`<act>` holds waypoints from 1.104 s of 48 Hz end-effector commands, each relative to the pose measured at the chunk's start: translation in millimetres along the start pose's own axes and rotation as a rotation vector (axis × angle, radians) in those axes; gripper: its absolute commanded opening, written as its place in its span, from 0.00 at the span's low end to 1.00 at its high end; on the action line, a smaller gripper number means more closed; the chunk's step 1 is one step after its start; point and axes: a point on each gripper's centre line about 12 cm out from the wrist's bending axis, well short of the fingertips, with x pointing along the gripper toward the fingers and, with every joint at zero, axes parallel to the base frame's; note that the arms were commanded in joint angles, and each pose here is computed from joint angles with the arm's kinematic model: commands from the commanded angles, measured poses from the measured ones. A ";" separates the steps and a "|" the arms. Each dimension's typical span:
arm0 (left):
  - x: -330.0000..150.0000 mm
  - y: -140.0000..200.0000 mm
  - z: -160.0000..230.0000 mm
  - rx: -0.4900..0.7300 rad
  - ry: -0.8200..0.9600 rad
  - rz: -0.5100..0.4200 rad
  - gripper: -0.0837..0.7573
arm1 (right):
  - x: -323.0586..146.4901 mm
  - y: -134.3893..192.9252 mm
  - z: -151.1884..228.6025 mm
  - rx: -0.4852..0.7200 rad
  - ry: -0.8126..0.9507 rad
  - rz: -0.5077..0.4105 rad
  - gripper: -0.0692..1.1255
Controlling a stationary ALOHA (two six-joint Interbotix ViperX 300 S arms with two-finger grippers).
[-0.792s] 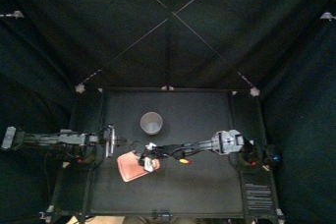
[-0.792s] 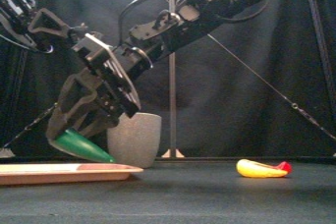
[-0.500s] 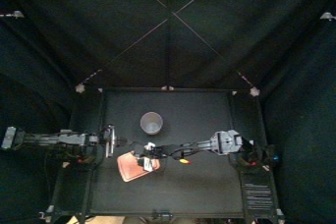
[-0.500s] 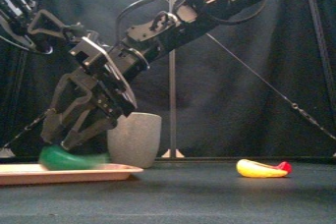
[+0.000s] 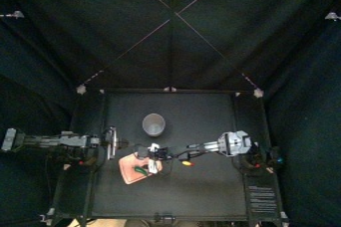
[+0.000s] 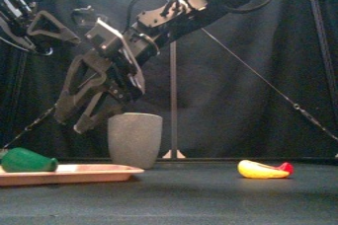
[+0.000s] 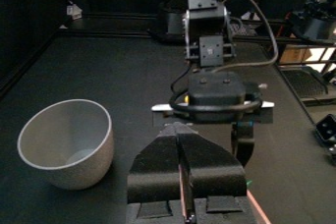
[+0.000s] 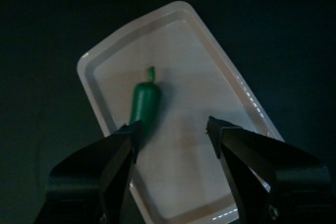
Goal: Pick the green pepper then place it on the pink plate
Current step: Drop green pepper on the pink plate and return to neutral
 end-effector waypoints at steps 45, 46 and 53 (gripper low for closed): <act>0.5 4.4 6.6 -0.005 -0.022 0.022 0.21 | -153.4 -18.9 -23.7 0.012 -0.427 -0.016 0.81; 0.5 4.4 6.6 -0.005 -0.022 0.022 0.21 | -154.8 -21.7 -24.9 0.012 -0.438 -0.022 0.81; 0.5 4.4 4.7 -0.005 -0.017 0.022 0.21 | -166.1 -34.3 -31.2 -0.002 -0.497 -0.048 0.81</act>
